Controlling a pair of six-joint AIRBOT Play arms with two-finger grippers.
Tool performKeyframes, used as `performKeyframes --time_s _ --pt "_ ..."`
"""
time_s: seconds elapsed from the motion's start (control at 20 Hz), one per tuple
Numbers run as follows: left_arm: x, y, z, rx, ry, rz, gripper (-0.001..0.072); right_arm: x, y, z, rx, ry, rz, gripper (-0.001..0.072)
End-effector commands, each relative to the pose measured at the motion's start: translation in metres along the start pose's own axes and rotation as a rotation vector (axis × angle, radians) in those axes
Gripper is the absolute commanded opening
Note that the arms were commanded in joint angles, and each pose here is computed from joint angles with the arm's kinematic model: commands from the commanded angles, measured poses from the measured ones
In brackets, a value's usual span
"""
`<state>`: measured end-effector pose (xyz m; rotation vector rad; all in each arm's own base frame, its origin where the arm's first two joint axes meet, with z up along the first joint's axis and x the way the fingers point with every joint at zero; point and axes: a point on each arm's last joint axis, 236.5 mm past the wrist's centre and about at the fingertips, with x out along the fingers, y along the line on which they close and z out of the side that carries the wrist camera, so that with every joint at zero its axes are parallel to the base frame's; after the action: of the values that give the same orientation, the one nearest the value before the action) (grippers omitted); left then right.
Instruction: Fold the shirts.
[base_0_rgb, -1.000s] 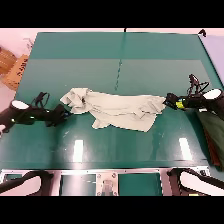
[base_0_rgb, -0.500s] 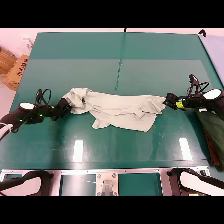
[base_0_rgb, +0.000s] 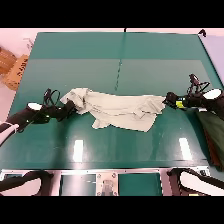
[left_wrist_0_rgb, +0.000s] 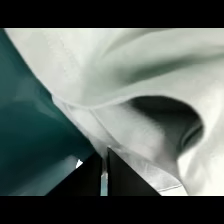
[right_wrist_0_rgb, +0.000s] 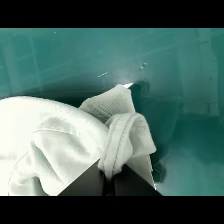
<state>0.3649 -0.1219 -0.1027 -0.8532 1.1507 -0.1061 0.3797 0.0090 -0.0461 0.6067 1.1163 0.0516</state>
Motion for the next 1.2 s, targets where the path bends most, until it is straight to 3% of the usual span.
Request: performKeyframes --time_s 0.0,0.2,0.4,0.7,0.8,0.95,1.15 --pt "-0.008 -0.016 0.006 0.052 0.021 -0.045 0.0024 -0.003 0.005 0.001 -0.004 0.004 0.011 0.0016" --pt "-0.087 -0.101 0.046 0.258 -0.046 -0.214 0.0023 -0.067 0.057 0.039 -0.124 -0.096 0.083 0.0016" --pt "-0.268 -0.236 0.077 0.593 -0.413 -0.398 0.0023 -0.211 0.148 0.091 -0.331 -0.417 0.166 0.0016" --pt "-0.504 -0.363 -0.008 1.052 -0.852 -0.524 0.0024 -0.460 0.261 0.063 -0.568 -0.977 0.274 0.0016" --pt "-0.558 -0.378 -0.032 1.144 -1.002 -0.503 0.0024 -0.528 0.280 0.035 -0.616 -1.158 0.294 0.0017" --pt "-0.606 -0.373 -0.035 1.141 -1.172 -0.380 0.0024 -0.591 0.284 0.005 -0.623 -1.338 0.273 0.0017" --pt "-0.584 -0.352 -0.005 1.062 -1.105 -0.265 0.0024 -0.602 0.278 0.002 -0.625 -1.378 0.224 0.0017"
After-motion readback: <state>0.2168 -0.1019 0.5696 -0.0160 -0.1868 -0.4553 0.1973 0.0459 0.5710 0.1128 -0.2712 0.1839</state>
